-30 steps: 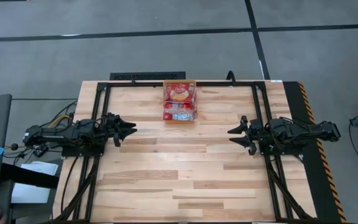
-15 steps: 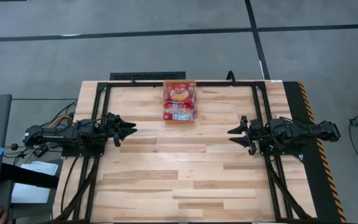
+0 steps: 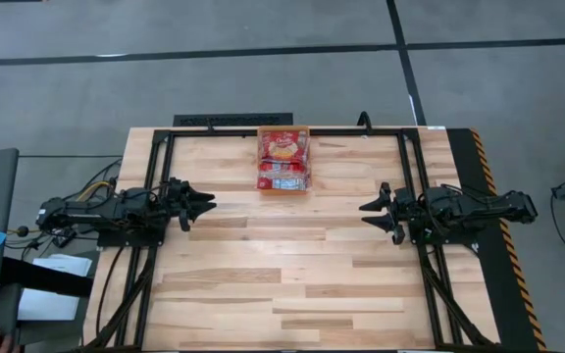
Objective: Sort popcorn bags into baskets
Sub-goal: Return to Home Position
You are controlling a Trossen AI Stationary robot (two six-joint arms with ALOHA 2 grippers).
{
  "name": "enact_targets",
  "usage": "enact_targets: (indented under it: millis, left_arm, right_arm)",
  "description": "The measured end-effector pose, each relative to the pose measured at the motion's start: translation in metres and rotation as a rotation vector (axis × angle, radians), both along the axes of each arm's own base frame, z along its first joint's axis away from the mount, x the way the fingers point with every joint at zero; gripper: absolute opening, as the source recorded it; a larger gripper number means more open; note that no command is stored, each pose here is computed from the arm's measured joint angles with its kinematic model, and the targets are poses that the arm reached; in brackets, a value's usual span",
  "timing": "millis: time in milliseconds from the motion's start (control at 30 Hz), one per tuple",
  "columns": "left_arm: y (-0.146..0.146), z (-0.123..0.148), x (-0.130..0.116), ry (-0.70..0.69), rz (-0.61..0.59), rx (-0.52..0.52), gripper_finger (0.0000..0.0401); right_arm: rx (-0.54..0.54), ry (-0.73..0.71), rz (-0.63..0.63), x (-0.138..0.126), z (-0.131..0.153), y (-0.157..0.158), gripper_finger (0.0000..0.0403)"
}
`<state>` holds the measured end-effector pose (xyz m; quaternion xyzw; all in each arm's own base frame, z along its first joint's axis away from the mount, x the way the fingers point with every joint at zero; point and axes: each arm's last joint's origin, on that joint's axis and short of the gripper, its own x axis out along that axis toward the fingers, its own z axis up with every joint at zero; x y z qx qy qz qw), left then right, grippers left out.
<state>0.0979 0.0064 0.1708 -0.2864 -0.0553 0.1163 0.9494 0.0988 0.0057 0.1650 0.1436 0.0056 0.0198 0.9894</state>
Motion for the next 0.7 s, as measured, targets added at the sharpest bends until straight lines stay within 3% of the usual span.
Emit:
enact_targets:
  millis: [700]
  left_arm:
    - [0.0, 0.0, 0.0, 0.0, 0.0, 0.0, 0.0206]
  right_arm:
    - [0.0, 0.0, 0.0, 0.0, 0.0, 0.0, 0.0192]
